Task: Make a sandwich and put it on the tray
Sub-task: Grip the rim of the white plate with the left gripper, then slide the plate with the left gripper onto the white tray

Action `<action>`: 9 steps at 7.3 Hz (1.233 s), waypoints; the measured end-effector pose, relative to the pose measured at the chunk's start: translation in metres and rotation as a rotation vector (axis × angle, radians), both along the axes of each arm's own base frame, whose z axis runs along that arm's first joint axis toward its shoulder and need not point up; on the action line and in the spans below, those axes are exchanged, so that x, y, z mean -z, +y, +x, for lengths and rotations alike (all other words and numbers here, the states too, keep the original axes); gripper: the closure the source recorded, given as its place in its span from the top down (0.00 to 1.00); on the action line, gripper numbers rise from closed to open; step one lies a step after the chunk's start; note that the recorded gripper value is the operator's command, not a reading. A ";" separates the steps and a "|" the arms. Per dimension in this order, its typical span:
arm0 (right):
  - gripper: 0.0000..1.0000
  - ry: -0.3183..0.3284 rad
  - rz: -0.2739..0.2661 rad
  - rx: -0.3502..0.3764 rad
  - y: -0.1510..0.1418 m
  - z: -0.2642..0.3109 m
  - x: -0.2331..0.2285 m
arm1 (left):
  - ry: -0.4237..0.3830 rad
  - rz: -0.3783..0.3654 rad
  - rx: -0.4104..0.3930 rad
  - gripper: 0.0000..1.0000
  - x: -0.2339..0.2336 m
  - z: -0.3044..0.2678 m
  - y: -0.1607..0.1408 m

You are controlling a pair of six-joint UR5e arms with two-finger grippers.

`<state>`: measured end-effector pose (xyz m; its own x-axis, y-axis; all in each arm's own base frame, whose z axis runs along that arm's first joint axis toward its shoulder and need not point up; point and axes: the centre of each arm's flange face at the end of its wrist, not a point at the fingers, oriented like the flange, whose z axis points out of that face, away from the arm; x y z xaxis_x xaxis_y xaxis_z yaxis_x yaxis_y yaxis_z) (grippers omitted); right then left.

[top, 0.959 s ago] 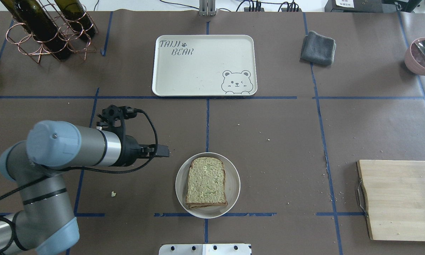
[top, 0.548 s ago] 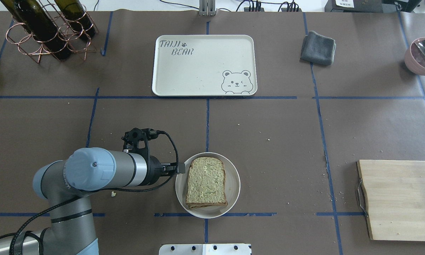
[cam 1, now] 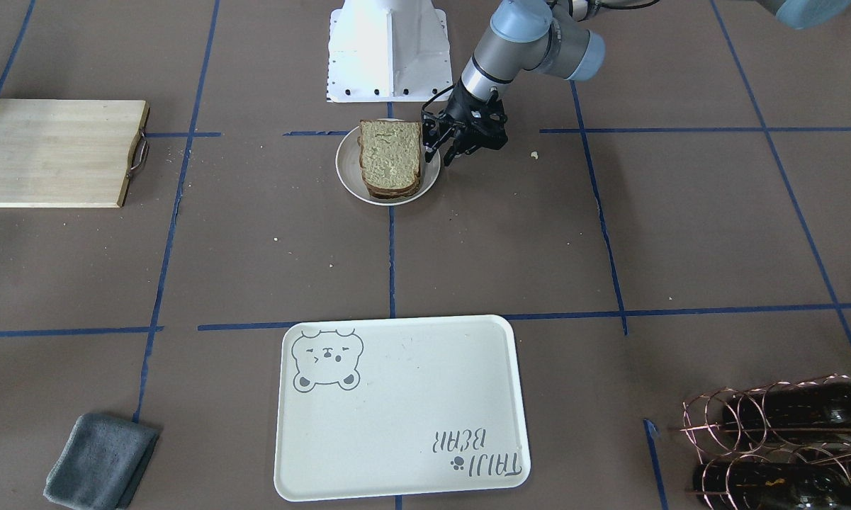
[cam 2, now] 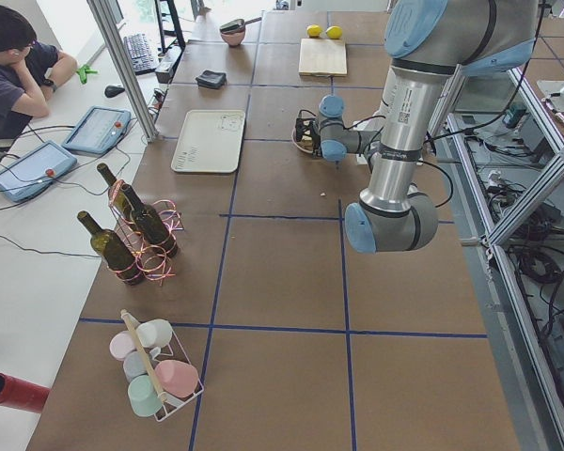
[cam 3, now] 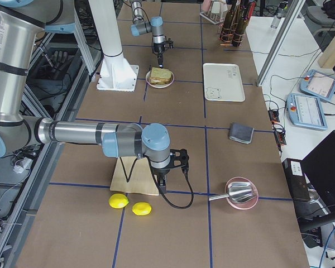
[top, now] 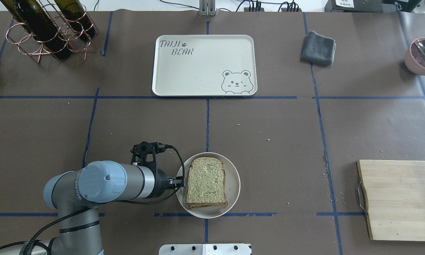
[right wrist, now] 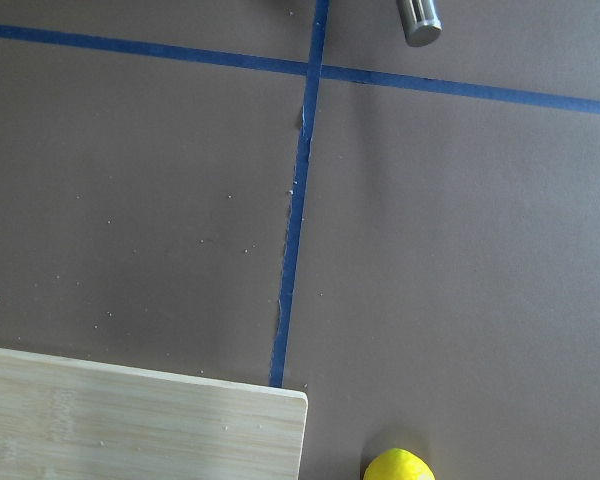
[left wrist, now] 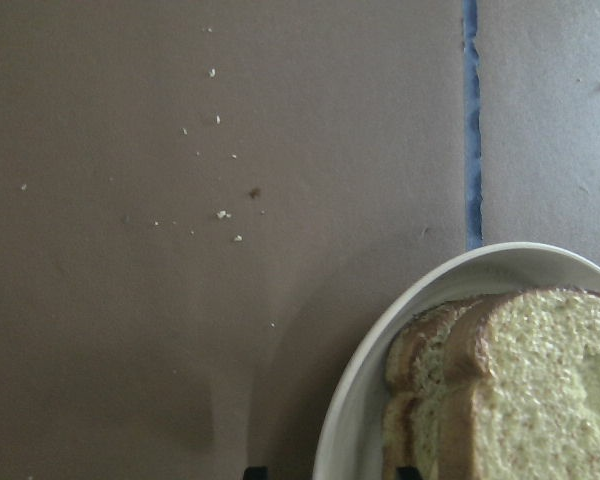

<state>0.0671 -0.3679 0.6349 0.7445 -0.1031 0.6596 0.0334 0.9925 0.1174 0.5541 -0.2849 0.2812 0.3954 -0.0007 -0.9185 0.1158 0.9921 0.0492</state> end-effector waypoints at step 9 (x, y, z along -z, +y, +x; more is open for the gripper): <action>1.00 0.003 -0.012 -0.002 -0.010 0.000 -0.009 | 0.015 0.005 0.006 0.00 0.008 -0.005 -0.004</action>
